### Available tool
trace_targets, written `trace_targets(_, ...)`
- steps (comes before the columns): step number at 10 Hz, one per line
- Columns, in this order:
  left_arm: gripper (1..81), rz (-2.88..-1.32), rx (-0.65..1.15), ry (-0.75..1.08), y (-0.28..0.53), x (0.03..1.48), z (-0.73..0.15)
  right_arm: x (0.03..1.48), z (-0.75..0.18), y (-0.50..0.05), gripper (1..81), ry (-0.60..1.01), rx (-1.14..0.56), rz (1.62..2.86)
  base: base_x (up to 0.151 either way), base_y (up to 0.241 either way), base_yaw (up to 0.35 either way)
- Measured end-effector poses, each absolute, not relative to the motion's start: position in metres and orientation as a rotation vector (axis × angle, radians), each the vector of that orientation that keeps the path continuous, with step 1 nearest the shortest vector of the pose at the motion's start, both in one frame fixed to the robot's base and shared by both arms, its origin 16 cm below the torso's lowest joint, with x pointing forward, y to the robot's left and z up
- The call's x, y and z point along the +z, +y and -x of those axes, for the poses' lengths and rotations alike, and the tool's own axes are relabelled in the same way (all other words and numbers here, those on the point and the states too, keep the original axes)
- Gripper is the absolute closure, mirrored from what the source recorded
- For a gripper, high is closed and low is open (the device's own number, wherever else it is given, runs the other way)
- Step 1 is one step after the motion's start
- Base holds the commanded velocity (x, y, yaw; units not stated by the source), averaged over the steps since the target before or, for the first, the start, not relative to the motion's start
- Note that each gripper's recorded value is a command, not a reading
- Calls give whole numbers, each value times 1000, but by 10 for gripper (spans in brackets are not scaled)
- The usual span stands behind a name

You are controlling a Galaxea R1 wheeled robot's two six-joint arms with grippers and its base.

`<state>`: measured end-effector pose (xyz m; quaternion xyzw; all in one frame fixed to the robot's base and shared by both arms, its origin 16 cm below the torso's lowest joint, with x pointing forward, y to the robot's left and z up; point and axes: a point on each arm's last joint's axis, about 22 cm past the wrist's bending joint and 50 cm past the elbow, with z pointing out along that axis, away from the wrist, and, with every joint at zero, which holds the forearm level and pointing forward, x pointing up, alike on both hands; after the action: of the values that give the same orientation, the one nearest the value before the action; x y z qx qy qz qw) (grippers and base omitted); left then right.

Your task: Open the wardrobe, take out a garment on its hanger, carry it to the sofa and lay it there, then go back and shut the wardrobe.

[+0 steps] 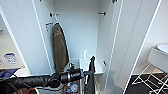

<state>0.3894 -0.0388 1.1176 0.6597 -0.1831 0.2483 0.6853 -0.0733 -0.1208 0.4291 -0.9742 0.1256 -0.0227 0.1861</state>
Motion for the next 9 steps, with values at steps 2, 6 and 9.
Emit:
trace_targets(2, 811, -1473, 548, -395, -38, 1113, -387, 429, 73, -121, 10, 354, -67, 2744, 0, 0, 0)
trace_targets(6, 811, -1466, 550, -393, -38, 1115, -387, 429, 73, -121, 10, 354, -68, 2744, 0, 0, 0)
trace_targets(9, 811, -1466, 550, -392, -38, 1114, -387, 429, 73, -121, 10, 355, -67, 2744, 0, 0, -272)
